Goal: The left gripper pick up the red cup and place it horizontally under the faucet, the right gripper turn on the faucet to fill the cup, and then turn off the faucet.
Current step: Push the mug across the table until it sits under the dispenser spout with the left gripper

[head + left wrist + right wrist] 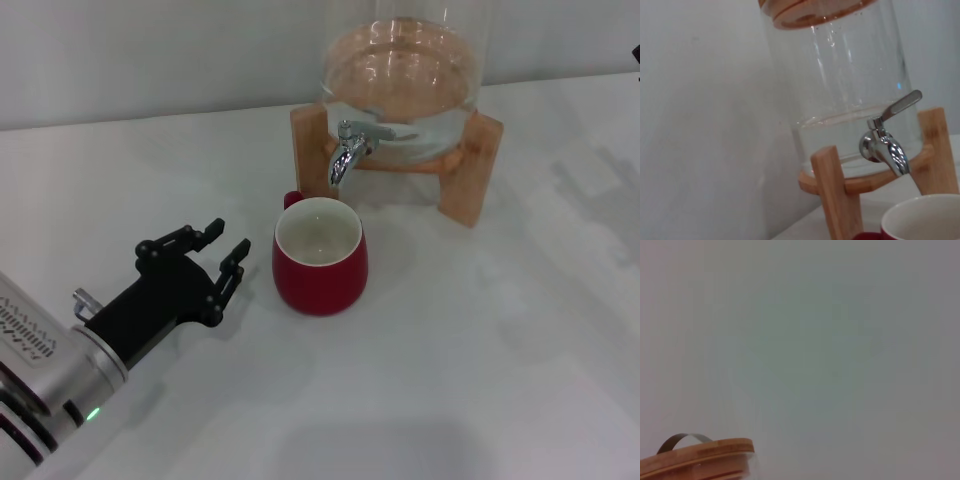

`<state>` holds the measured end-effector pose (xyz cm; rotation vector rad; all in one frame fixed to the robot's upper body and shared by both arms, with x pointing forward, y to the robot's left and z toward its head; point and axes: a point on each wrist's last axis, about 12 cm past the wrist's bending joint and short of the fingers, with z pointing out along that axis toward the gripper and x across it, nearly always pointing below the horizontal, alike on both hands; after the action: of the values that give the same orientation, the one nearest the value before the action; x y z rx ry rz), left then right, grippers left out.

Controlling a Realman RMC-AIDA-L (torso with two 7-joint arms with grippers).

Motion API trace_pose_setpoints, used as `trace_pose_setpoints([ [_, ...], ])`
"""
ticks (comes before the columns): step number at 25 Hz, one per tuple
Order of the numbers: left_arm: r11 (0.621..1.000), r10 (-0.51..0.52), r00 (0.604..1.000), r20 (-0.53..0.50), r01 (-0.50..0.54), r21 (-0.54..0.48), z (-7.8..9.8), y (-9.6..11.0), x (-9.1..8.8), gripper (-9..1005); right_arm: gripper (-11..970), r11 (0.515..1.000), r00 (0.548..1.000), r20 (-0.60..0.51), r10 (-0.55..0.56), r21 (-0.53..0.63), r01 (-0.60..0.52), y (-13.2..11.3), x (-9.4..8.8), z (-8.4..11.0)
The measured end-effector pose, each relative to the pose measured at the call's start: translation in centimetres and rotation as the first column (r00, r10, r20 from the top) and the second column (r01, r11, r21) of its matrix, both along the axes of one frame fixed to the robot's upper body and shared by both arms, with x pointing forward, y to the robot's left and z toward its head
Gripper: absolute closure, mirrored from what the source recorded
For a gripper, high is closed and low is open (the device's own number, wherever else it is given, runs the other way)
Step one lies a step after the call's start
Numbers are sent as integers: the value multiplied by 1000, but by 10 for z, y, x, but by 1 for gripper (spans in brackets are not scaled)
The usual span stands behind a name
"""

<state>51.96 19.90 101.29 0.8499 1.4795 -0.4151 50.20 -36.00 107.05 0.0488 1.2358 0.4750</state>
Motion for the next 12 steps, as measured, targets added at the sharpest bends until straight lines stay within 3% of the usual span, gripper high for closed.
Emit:
trace_pose_setpoints([
  [12, 999, -46, 999, -20, 47, 23, -4, -8, -4, 678, 131, 1000, 1000, 0, 4, 0, -4, 1, 0, 0],
])
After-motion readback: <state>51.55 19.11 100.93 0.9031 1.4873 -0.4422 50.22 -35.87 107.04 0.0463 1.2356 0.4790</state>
